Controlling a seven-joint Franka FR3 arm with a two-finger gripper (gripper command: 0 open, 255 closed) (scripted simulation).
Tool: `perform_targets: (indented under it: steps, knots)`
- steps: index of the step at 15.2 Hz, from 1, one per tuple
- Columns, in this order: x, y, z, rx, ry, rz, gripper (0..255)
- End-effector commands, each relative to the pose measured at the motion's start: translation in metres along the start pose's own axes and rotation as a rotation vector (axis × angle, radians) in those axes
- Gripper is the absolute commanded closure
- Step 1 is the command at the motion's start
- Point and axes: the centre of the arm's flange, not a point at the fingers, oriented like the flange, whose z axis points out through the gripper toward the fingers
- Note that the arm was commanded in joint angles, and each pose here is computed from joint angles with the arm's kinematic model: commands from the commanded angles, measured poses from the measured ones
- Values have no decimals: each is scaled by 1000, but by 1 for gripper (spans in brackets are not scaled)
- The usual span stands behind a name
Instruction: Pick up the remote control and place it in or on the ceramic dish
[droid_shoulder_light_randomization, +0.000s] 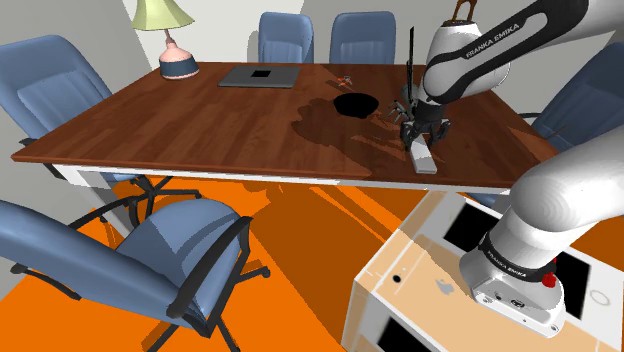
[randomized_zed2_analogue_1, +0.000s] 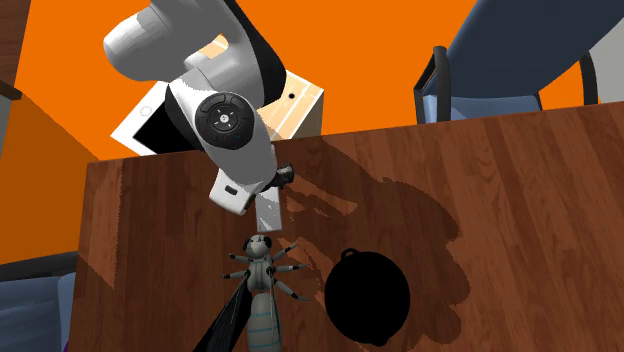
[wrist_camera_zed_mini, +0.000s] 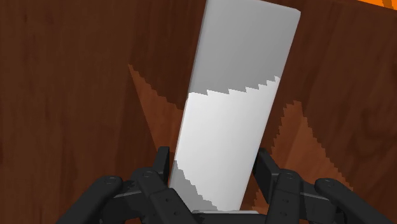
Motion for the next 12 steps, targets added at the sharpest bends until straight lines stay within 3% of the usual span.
perform_targets:
  steps: [1,7,12]
  knots:
    - [0,0,0,0,0,0,255]
    - [0,0,0,0,0,0,255]
    - [0,0,-26,0,0,0,255]
